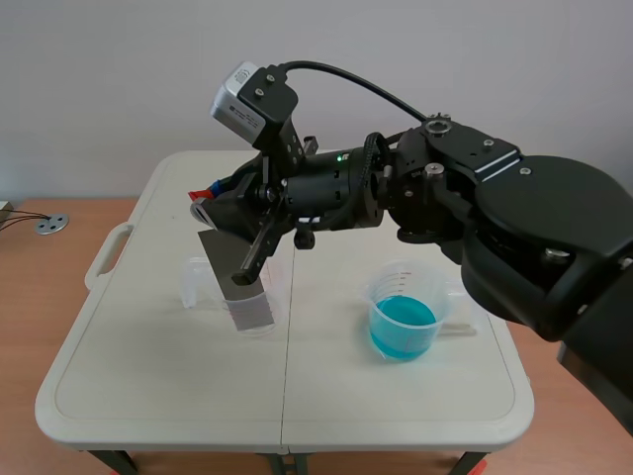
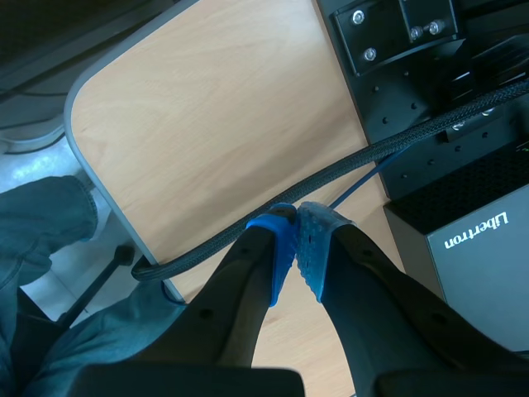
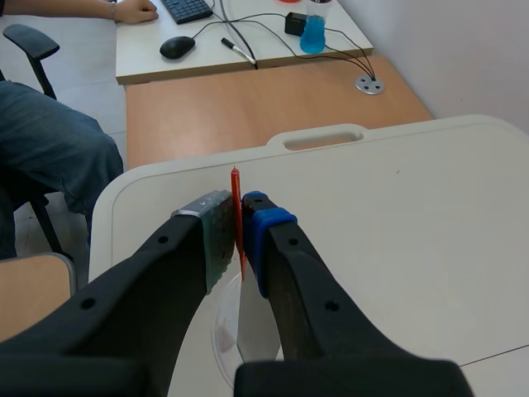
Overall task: Hold the metal plate by the orange handle, dip it into the blue solution, take it out and point at it, then put the plate back in the beaker on the left.
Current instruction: 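Put the plate into the left beaker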
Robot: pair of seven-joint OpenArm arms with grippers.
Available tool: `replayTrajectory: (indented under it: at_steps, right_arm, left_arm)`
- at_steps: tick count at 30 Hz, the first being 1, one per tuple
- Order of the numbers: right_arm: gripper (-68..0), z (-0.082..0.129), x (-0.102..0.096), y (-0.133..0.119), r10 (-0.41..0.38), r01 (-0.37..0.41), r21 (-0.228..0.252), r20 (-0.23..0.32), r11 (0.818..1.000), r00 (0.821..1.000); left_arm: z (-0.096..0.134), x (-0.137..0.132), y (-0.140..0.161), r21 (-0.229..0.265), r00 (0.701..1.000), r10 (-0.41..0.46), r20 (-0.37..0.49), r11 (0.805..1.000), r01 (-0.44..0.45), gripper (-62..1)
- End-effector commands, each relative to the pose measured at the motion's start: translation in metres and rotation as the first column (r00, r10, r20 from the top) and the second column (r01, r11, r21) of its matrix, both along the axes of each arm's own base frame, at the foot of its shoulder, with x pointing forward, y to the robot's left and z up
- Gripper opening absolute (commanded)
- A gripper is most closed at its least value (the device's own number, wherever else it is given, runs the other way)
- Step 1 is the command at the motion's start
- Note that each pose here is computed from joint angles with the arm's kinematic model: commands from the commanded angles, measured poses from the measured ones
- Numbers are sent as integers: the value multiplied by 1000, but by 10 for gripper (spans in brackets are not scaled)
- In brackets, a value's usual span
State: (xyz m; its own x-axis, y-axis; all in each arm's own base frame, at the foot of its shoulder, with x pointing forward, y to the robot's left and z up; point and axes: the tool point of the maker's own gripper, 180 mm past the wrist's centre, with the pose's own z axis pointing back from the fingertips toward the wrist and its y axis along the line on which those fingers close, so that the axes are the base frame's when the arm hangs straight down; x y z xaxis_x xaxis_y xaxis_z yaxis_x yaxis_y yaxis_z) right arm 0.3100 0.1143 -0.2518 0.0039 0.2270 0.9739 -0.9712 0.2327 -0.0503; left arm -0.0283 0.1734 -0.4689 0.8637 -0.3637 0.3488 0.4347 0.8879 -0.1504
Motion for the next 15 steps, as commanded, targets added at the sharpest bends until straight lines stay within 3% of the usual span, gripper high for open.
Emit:
replayTrajectory:
  at_steps: [1,15]
  right_arm:
    - [-662,11,4,2,-7,7,30,14,1000,1000]
    - [-638,-2,3,-1,-32,32,2,-5,999,999]
  left_arm:
    - [3,1,-4,-14,1000,-1,8,1000,1,-582]
    - [3,0,-3,-11,1000,-2,1,1000,2,-581]
